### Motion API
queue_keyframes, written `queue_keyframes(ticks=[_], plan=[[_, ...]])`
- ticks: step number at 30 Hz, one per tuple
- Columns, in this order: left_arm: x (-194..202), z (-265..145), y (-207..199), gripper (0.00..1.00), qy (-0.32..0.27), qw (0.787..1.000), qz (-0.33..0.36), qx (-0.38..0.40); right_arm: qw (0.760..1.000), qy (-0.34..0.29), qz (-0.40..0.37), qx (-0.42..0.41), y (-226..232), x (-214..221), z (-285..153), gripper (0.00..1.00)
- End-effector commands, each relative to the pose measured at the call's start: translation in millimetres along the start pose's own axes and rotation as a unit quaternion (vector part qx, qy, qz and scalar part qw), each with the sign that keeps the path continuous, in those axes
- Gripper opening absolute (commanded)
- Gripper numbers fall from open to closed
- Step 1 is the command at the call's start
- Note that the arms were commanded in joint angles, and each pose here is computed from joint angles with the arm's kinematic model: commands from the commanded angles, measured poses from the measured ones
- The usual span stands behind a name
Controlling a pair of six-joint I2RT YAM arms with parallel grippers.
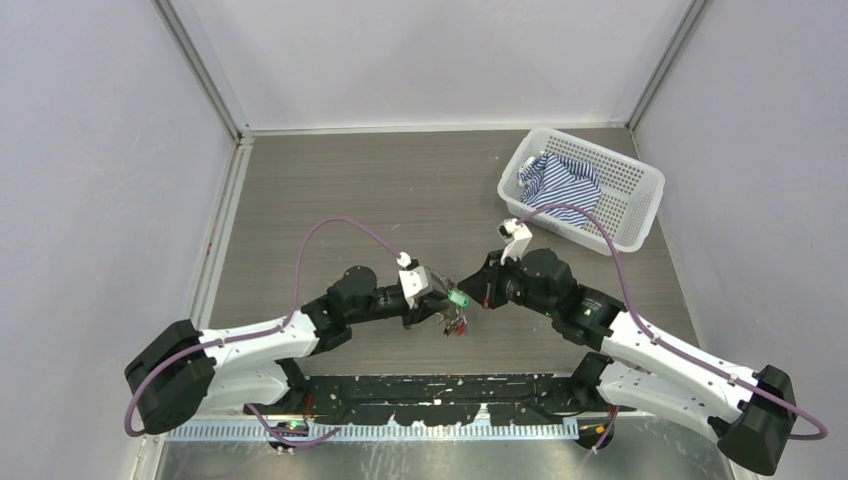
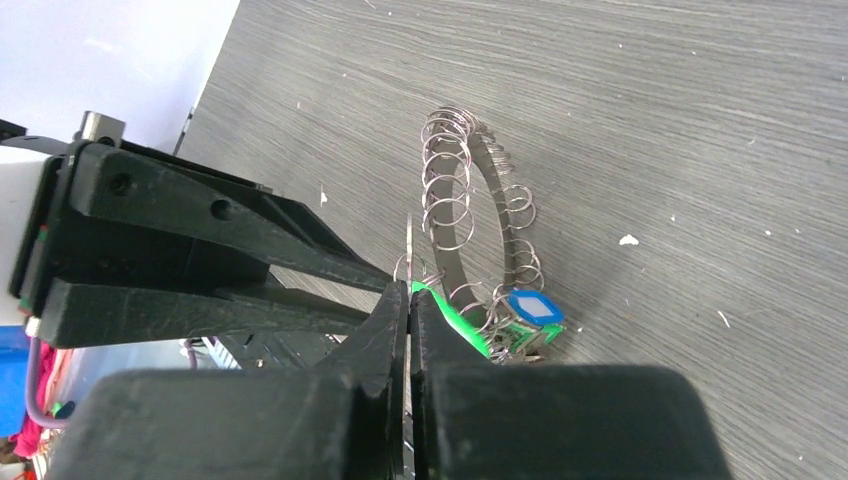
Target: Remove the keys from the keyring
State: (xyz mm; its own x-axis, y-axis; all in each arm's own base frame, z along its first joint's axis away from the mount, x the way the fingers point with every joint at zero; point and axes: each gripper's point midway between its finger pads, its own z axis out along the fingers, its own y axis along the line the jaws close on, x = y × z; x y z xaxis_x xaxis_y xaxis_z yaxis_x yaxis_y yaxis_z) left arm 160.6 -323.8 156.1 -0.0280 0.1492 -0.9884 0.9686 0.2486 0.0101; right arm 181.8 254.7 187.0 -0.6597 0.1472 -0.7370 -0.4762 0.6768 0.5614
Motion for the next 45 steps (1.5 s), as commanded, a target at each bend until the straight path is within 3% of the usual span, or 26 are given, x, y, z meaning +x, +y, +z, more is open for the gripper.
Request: queue_keyframes(ticks=[1,9,12,15,20,25,34,40,45], plan=[[-19.1,3.1,-13.0,0.22,-0.008,1.000,-0.005,0.029,0.998,-0.055,0.017,-0.020,6.2,-16.8,1.3,0.01],[-21.4,22.9,-10.7,0.22,0.027,0.999,0.005,0.021,0.996,-0.051,0.046,-0.047,2.3,4.4,7.6,0.01],[-24.0,29.5,-8.1,0.18,0.038,0.999,0.002,0.013,0.996,-0.053,0.054,-0.048,-1.1,9.2,8.6,0.01],[-28.6,26.1,11.1,0.14,0.040,0.998,-0.011,-0.049,0.996,-0.060,0.053,-0.046,-3.1,8.4,7.4,0.01],[-39.6,-3.6,39.0,0.28,0.007,0.987,-0.036,-0.153,0.995,-0.068,0.048,-0.056,0.1,5.8,2.9,0.01],[-10.1,-23.8,55.8,0.26,0.057,0.976,-0.050,-0.206,0.992,-0.084,0.036,-0.092,15.9,-5.0,-9.2,0.01],[12.6,-30.4,60.0,0.30,0.075,0.971,-0.054,-0.219,0.982,-0.113,0.010,-0.150,39.9,-20.4,-29.9,0.01],[-9.9,-19.3,32.5,0.31,0.025,0.991,-0.038,-0.130,0.979,-0.120,0.000,-0.164,44.4,-22.1,-33.3,0.01],[-16.2,-15.2,18.6,0.31,0.025,0.996,-0.023,-0.085,0.978,-0.120,-0.004,-0.169,46.7,-22.8,-29.7,0.01]])
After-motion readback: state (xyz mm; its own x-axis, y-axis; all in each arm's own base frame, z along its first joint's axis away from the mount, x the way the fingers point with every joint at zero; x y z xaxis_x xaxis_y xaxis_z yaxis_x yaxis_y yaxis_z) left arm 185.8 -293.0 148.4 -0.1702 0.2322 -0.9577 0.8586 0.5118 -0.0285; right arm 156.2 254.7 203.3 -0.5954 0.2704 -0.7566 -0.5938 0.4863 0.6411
